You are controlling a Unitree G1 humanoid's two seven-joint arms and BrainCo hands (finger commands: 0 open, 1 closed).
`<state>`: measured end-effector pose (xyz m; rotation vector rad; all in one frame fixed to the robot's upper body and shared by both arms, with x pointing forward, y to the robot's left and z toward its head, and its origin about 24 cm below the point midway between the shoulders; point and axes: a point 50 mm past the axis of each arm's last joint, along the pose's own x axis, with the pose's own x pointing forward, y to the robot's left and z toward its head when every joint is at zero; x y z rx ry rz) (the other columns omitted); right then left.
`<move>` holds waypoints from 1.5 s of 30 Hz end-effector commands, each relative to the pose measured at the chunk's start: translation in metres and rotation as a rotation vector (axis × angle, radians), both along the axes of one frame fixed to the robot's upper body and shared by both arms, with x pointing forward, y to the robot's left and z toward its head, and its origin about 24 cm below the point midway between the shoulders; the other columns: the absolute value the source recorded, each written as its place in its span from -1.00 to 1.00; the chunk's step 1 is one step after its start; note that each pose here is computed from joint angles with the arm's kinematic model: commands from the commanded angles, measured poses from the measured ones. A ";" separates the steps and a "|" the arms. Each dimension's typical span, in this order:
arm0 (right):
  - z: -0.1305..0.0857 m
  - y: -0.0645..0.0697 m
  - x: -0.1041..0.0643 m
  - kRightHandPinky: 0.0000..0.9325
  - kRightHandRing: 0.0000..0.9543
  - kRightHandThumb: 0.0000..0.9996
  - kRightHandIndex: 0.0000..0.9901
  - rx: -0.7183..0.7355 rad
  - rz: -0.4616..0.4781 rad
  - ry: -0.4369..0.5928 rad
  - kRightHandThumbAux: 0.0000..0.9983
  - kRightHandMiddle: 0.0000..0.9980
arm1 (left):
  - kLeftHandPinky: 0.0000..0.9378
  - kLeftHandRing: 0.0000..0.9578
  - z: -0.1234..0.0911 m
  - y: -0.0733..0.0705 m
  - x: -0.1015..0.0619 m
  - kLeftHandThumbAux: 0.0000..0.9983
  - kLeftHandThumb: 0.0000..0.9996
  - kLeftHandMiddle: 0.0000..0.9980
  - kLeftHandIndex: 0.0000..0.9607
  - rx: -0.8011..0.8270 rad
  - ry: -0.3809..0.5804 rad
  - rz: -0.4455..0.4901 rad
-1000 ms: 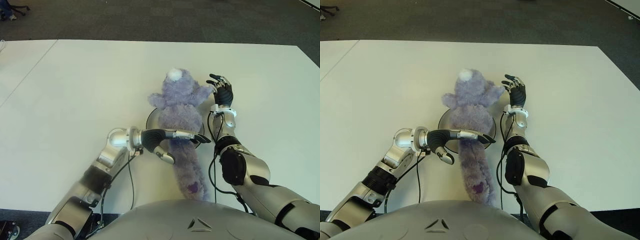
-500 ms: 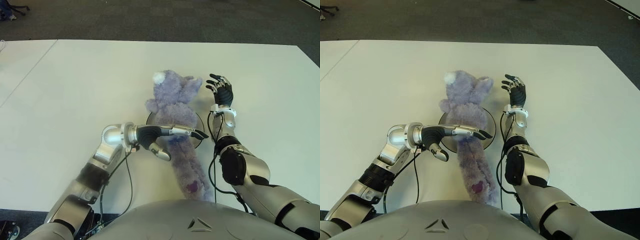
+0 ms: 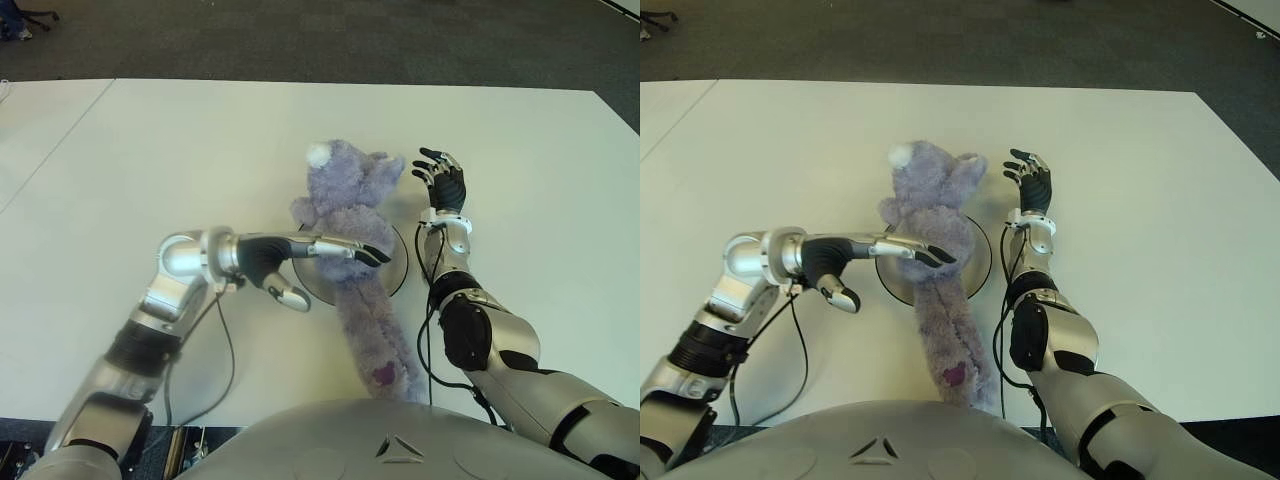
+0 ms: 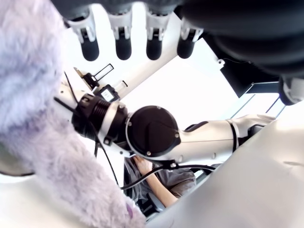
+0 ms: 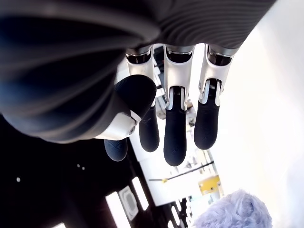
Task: Put the doll into the plate.
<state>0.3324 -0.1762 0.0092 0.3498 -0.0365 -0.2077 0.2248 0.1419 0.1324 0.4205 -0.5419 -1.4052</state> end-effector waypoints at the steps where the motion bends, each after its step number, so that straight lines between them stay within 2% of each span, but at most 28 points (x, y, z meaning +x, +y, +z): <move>1: -0.107 0.025 -0.090 -0.10 -0.11 1.00 -0.14 0.130 0.018 0.509 0.39 -0.38 | -1.00 -1.00 0.028 0.032 0.023 -0.59 -0.53 -1.00 -1.00 0.106 -0.046 -0.028; 4: -0.106 0.025 -0.090 -0.08 -0.12 1.00 -0.14 0.116 0.026 0.503 0.39 -0.37 | -1.00 -1.00 0.040 0.043 0.035 -0.56 -0.48 -1.00 -1.00 0.091 -0.061 -0.046; 7: -0.106 0.026 -0.089 -0.08 -0.12 1.00 -0.14 0.117 0.033 0.505 0.39 -0.36 | -1.00 -1.00 0.042 0.049 0.035 -0.51 -0.45 -1.00 -1.00 0.059 -0.059 -0.089; 9: -0.106 0.026 -0.089 -0.38 -0.08 0.89 -0.14 0.120 0.033 0.506 0.37 -0.35 | -1.00 -1.00 0.044 0.052 0.033 -0.49 -0.44 -1.00 -1.00 0.047 -0.069 -0.106; 12: -0.106 0.026 -0.089 -0.40 -0.07 0.88 -0.14 0.123 0.029 0.509 0.37 -0.34 | -1.00 -1.00 0.045 0.056 0.032 -0.45 -0.45 -1.00 -1.00 0.015 -0.096 -0.109; 16: -0.106 0.026 -0.089 -0.43 -0.07 0.88 -0.14 0.115 0.035 0.510 0.37 -0.33 | -0.97 -1.00 0.030 0.068 0.036 -0.33 -0.50 -1.00 -1.00 -0.208 -0.035 -0.026; 18: -0.106 0.026 -0.088 -0.42 -0.07 0.88 -0.14 0.115 0.035 0.509 0.37 -0.33 | -0.97 -1.00 0.018 0.073 0.035 -0.26 -0.56 -1.00 -1.00 -0.370 0.063 0.027; 20: -0.106 0.026 -0.088 -0.43 -0.07 0.88 -0.14 0.119 0.035 0.507 0.37 -0.34 | -0.97 -1.00 0.013 0.090 0.039 -0.18 -0.66 -0.98 -1.00 -0.524 0.129 0.088; 21: -0.106 0.026 -0.088 -0.43 -0.07 0.88 -0.14 0.123 0.035 0.505 0.37 -0.34 | -0.97 -1.00 0.009 0.106 0.042 -0.18 -0.67 -0.97 -1.00 -0.557 0.152 0.125; 24: -0.106 0.026 -0.088 -0.44 -0.07 0.88 -0.14 0.131 0.035 0.501 0.37 -0.34 | -1.00 -0.98 0.006 0.142 0.045 -0.17 -0.75 -0.95 -1.00 -0.579 0.185 0.212; 25: -0.106 0.025 -0.088 -0.44 -0.07 0.88 -0.14 0.134 0.035 0.499 0.37 -0.34 | -1.00 -0.98 0.004 0.142 0.049 -0.17 -0.76 -0.94 -1.00 -0.560 0.215 0.294; 26: -0.105 0.025 -0.088 -0.42 -0.07 0.88 -0.14 0.137 0.035 0.498 0.37 -0.34 | -1.00 -0.96 0.003 0.141 0.053 -0.17 -0.73 -0.90 -0.89 -0.545 0.234 0.353; 27: -0.105 0.025 -0.087 -0.42 -0.07 0.88 -0.14 0.138 0.035 0.497 0.37 -0.34 | -1.00 -0.96 0.000 0.136 0.058 -0.17 -0.72 -0.89 -0.87 -0.539 0.258 0.396; 28: -0.105 0.025 -0.087 -0.41 -0.07 0.88 -0.14 0.139 0.035 0.495 0.37 -0.34 | -1.00 -0.96 0.008 0.120 0.069 -0.19 -0.67 -0.88 -0.84 -0.573 0.280 0.403; 30: -0.105 0.025 -0.087 -0.42 -0.07 0.88 -0.14 0.140 0.035 0.493 0.37 -0.35 | -1.00 -1.00 0.019 0.101 0.080 -0.24 -0.55 -0.91 -0.84 -0.616 0.301 0.390; 32: -0.105 0.025 -0.087 -0.42 -0.07 0.88 -0.14 0.140 0.034 0.493 0.37 -0.35 | -1.00 -1.00 0.002 0.090 0.094 -0.23 -0.49 -0.93 -0.86 -0.686 0.376 0.449; 34: -0.104 0.024 -0.086 -0.41 -0.07 0.88 -0.14 0.140 0.033 0.493 0.37 -0.35 | -1.00 -1.00 -0.009 0.090 0.100 -0.22 -0.46 -0.94 -0.88 -0.746 0.425 0.510; 37: -0.105 0.024 -0.087 -0.41 -0.07 0.88 -0.14 0.140 0.033 0.495 0.37 -0.35 | -1.00 -1.00 -0.023 0.091 0.102 -0.20 -0.48 -0.97 -0.94 -0.834 0.431 0.614; 40: -0.105 0.024 -0.087 -0.38 -0.07 0.88 -0.14 0.142 0.033 0.499 0.37 -0.34 | -1.00 -1.00 -0.034 0.077 0.106 -0.16 -0.52 -1.00 -0.98 -0.863 0.405 0.698; 45: -0.105 0.023 -0.087 -0.43 -0.07 0.88 -0.14 0.142 0.030 0.495 0.37 -0.33 | -1.00 -1.00 -0.039 0.070 0.109 -0.12 -0.54 -1.00 -1.00 -0.860 0.384 0.744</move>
